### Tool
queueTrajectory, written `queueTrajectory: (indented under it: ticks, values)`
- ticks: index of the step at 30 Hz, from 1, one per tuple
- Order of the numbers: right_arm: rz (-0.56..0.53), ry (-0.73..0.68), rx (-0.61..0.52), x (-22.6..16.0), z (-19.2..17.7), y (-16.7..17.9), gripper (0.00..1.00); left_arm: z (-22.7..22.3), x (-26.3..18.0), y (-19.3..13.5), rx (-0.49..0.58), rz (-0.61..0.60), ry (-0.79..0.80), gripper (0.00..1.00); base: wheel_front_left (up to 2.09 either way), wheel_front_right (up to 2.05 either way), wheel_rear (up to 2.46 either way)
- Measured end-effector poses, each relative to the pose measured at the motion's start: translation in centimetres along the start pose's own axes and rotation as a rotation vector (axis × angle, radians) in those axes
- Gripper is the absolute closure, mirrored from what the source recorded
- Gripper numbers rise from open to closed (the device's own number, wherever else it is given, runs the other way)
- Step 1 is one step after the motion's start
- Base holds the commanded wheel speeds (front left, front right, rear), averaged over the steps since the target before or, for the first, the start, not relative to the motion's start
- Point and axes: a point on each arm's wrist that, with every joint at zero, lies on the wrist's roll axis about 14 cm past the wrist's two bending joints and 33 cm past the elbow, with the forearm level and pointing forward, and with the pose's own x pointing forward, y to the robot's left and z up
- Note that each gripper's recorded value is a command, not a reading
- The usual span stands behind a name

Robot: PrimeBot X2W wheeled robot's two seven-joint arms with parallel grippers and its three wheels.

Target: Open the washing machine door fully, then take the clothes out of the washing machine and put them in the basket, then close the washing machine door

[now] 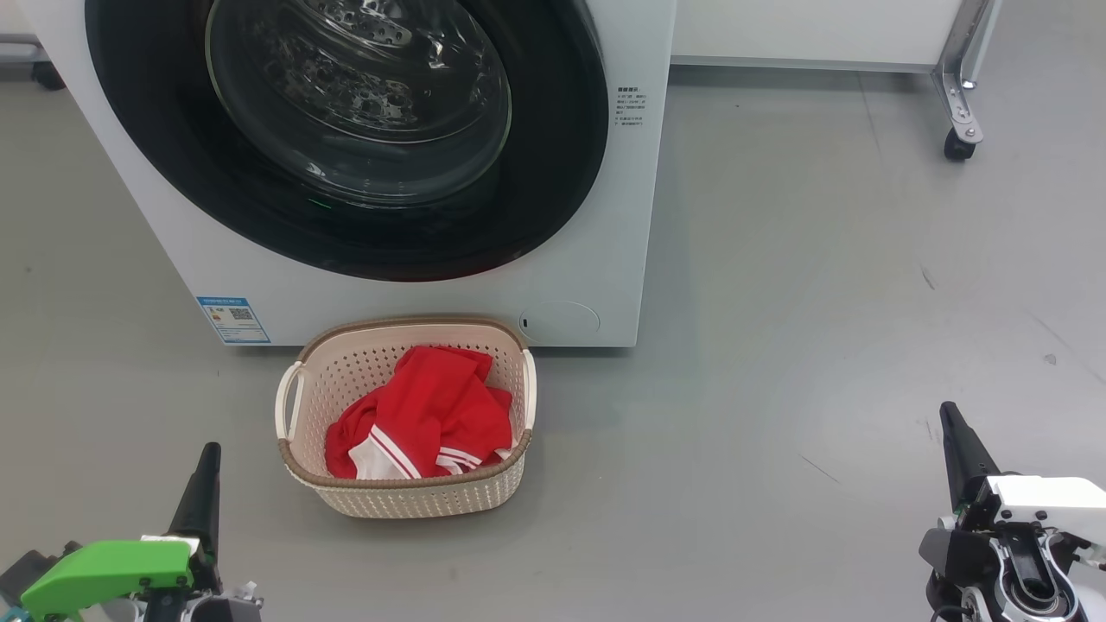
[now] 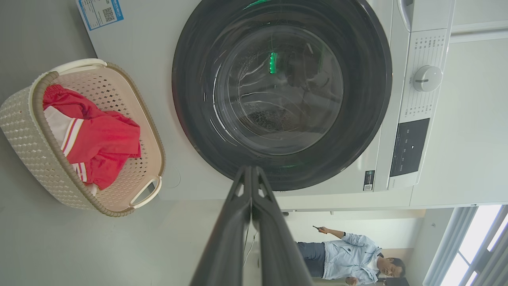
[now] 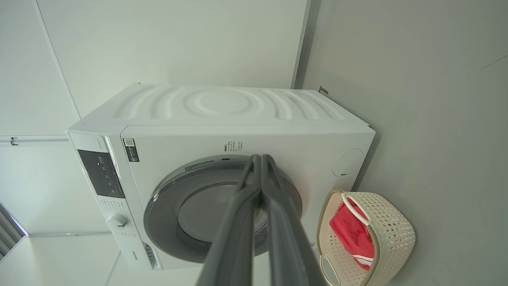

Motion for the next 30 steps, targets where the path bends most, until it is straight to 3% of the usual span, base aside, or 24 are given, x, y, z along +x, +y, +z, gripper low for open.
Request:
queueTrajectory:
  ticks: [30]
  values:
    - [0.0,-0.001,0.0,0.0,0.05,0.01,1.0,-0.02,0.02,-0.1,0.0,-0.003,0.0,1.0,0.0,0.0,0.0]
